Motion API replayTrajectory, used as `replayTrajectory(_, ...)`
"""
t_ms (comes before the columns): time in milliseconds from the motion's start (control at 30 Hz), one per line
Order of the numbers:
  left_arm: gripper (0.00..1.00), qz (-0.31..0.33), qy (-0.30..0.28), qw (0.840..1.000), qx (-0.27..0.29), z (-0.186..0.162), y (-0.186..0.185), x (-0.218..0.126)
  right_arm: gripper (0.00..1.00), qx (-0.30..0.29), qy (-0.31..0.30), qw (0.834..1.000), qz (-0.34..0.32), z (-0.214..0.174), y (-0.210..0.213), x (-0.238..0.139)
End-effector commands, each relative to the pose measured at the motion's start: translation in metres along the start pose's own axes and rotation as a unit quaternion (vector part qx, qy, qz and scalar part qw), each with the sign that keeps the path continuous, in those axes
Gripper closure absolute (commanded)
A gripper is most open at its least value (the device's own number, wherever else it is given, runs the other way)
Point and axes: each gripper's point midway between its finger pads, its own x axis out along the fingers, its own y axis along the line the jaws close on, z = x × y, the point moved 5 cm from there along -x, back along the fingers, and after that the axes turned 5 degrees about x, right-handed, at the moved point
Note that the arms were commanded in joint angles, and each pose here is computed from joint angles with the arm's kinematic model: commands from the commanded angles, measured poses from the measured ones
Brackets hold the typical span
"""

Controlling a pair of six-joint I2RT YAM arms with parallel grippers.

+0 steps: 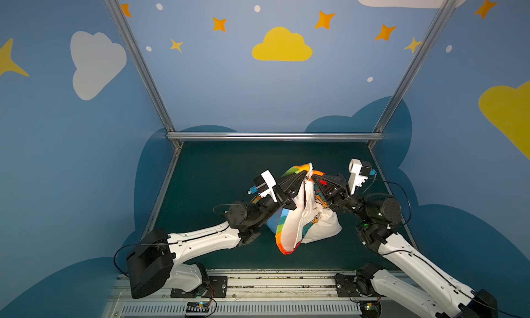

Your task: Zip up the jacket

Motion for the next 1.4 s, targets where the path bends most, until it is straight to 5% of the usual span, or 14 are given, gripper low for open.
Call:
replayTrajectory(0, 0.97, -0.003, -0.049, 0.999, 0.006, 0.03, -0.002, 0.006, 1.0, -0.025, -0.031, 0.998, 0.043, 0.022, 0.025, 0.003)
replayTrajectory(933, 0.97, 0.003, -0.042, 0.999, 0.008, 0.024, -0.003, 0.006, 1.0, 0.011, -0.096, 0.993, 0.067, 0.036, 0.029, 0.001)
replayTrajectory(1367, 0.97, -0.003, -0.061, 0.998, 0.002, 0.037, -0.004, 0.012, 1.0, 0.005, -0.07, 0.995, 0.067, 0.026, 0.029, -0.002)
